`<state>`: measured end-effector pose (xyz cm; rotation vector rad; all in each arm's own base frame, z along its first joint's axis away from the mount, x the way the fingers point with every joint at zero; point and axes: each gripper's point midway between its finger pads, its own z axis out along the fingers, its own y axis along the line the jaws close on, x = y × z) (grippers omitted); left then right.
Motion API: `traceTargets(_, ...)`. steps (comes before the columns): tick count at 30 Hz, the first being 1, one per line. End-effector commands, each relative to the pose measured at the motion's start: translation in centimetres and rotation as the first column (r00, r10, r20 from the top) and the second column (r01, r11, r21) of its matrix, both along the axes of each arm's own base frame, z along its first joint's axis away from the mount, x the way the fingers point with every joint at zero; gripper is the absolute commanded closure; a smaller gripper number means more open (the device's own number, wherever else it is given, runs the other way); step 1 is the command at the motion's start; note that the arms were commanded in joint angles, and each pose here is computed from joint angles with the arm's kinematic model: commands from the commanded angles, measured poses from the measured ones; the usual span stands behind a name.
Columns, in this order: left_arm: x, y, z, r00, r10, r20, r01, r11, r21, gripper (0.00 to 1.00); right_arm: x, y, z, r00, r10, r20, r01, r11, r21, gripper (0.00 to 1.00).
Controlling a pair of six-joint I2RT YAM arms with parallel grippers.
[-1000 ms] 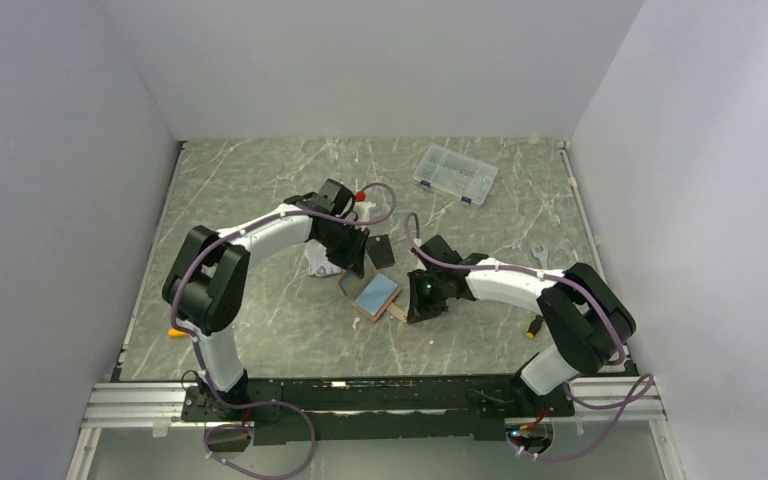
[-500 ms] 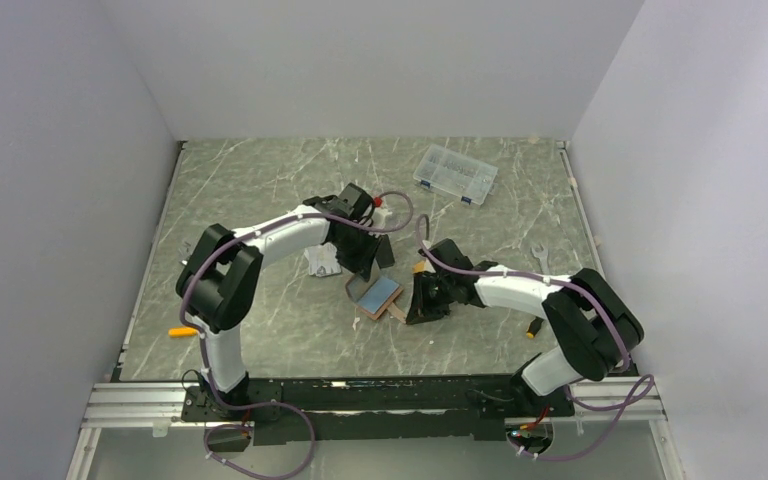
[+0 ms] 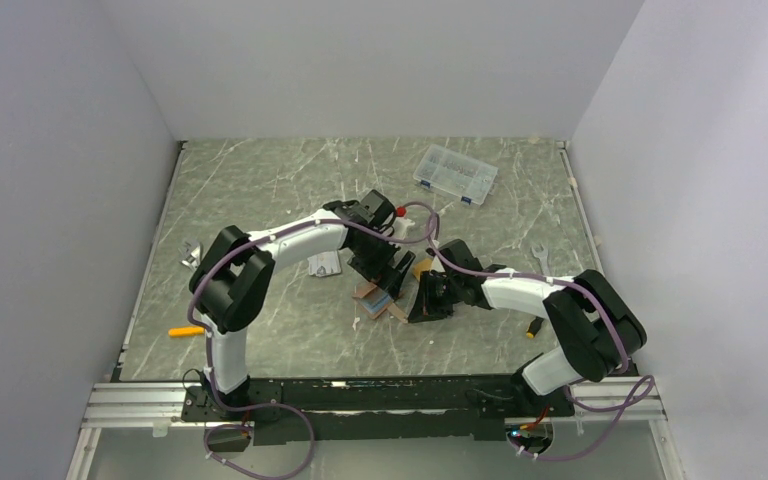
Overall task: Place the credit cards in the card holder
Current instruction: Close the card holder at the center of the board.
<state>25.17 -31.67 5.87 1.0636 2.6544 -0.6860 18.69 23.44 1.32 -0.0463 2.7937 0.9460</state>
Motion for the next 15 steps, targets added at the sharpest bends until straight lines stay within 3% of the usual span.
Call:
traceTargets(1,-1.3,-1.2,2.1,0.999,-0.027,-0.047,0.022,0.994,-0.103,0.0,0.9,-0.6,-0.5,0.999,-0.026,0.035,0.027,0.999,-0.021,0.91)
traceTargets(10,-3.7,-1.9,2.7,0.974,-0.113,-0.195,0.052,0.955,-0.291,0.02,1.4,-0.8,-0.7,0.999,-0.049,0.024,0.049,0.998,-0.024,0.94)
traceTargets(15,-3.6,-1.2,1.3,0.947,-0.158,-0.281,0.057,0.94,-0.338,0.5,1.7,-0.9,-0.6,0.998,-0.058,0.027,0.059,0.998,-0.036,0.95)
